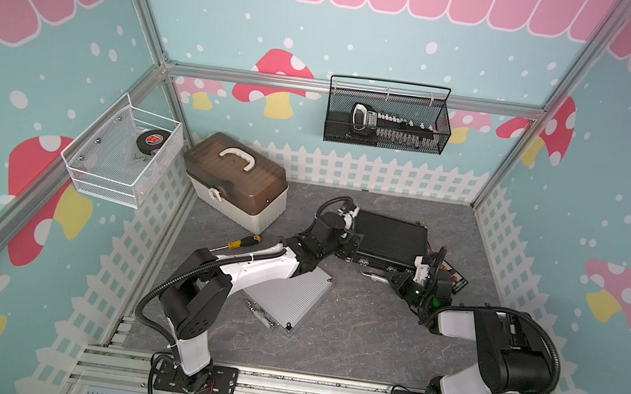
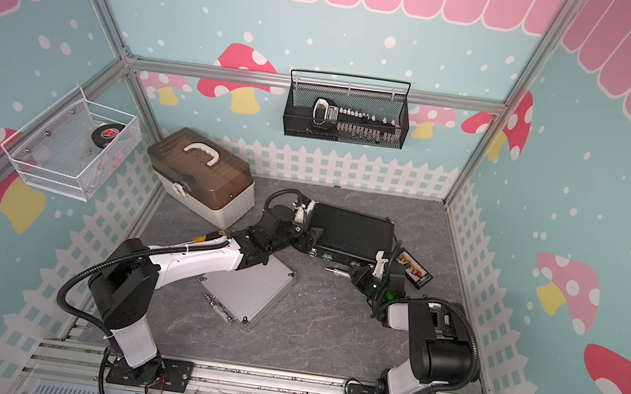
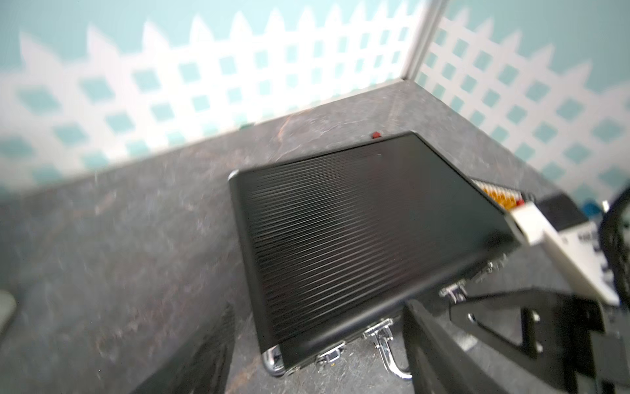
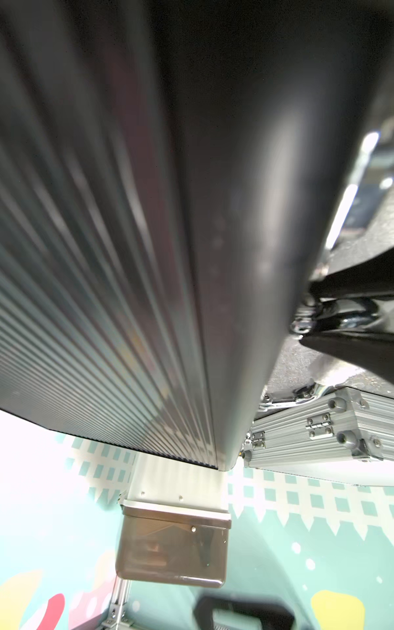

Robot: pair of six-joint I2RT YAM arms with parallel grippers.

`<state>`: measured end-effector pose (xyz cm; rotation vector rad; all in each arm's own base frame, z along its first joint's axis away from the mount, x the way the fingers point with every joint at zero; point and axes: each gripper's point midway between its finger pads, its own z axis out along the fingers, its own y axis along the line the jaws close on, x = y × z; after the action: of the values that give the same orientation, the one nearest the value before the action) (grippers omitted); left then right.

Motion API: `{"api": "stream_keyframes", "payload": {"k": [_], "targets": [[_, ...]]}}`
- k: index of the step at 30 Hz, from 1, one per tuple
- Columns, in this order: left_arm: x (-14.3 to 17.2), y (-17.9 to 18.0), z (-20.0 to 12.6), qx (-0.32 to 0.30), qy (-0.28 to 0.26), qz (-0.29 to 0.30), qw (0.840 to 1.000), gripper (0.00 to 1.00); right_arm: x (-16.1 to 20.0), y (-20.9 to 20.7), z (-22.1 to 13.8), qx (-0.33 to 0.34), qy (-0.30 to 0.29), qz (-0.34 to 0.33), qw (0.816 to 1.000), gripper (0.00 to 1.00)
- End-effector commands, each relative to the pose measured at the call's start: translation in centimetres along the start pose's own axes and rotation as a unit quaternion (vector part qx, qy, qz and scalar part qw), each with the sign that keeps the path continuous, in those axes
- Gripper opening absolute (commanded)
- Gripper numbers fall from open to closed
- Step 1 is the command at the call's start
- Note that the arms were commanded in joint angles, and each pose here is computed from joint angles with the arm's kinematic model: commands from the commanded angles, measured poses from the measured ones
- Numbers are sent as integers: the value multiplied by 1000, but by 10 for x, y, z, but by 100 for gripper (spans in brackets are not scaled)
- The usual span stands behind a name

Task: Open the poker set cases
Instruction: Pick up the poker set case from the center of the board.

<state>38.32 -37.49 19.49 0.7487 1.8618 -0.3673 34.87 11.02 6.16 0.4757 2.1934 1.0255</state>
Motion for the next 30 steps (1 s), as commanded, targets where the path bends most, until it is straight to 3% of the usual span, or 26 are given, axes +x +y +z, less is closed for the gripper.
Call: {"api": "stream_keyframes", "payload": {"k": [1,6,9,15,30], "targets": [[25,-53,0,51,0,279,959,75,-14,9,-7,7,-17,-29,999,6],[52,-103,3,132,-2,397,908,70,-16,20,-10,-6,-9,-37,999,6],[66,-112,10,148,5,431,890,68,-15,24,-10,-15,-4,-36,999,6],[83,-114,21,145,-4,461,876,67,-15,29,-12,-25,-4,-34,999,6],[94,-90,61,45,-6,495,868,53,-16,45,-20,-53,-1,-32,998,6]]}}
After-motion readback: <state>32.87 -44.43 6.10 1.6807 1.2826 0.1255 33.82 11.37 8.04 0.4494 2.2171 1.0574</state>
